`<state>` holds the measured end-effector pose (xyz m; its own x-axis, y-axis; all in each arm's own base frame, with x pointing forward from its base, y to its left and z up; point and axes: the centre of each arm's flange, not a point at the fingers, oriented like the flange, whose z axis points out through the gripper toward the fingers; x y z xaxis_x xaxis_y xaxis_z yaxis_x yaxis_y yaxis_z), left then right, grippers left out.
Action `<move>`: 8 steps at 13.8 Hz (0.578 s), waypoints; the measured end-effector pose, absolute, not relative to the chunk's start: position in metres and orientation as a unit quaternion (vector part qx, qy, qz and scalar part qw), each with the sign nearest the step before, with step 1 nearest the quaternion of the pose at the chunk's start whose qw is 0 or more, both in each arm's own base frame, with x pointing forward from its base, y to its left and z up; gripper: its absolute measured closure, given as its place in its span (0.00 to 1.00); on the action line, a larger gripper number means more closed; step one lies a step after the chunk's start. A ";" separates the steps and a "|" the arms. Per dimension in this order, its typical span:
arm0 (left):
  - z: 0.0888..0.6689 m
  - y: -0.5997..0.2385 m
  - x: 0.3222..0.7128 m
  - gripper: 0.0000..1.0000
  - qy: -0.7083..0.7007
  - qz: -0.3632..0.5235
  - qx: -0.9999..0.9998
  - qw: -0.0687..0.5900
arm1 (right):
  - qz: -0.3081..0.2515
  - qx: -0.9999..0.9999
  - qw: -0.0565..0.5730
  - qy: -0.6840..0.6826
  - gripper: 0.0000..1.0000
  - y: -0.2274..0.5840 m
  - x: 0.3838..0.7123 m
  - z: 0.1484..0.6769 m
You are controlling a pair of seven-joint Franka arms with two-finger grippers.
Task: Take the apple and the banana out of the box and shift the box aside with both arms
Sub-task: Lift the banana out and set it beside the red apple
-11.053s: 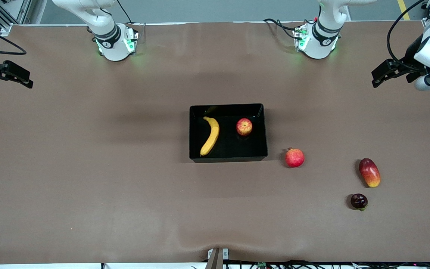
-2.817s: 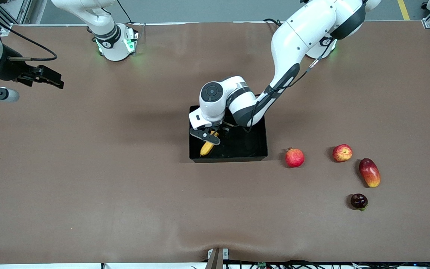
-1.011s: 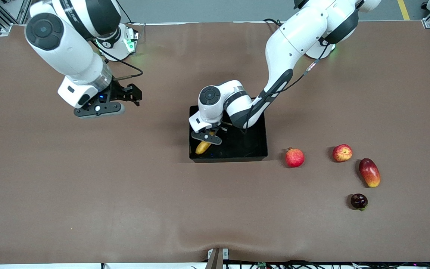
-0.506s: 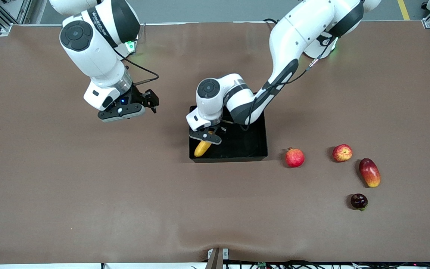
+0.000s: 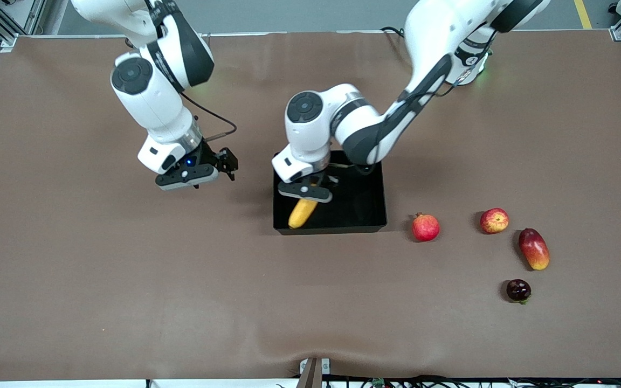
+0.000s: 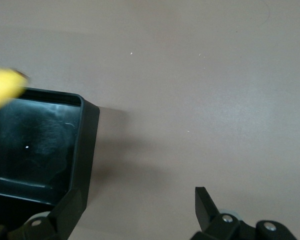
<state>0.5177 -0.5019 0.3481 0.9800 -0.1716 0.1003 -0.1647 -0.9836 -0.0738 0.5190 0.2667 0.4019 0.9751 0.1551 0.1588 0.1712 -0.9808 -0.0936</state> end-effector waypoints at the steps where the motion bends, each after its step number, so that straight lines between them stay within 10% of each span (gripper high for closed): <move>1: 0.371 -0.477 0.534 1.00 0.060 -0.052 -0.996 0.034 | -0.072 -0.993 0.052 -0.082 0.00 0.267 0.519 0.396; 8: 0.387 -0.269 0.636 1.00 -0.042 0.005 -0.998 0.054 | -0.112 -0.989 0.078 -0.060 0.00 0.302 0.490 0.360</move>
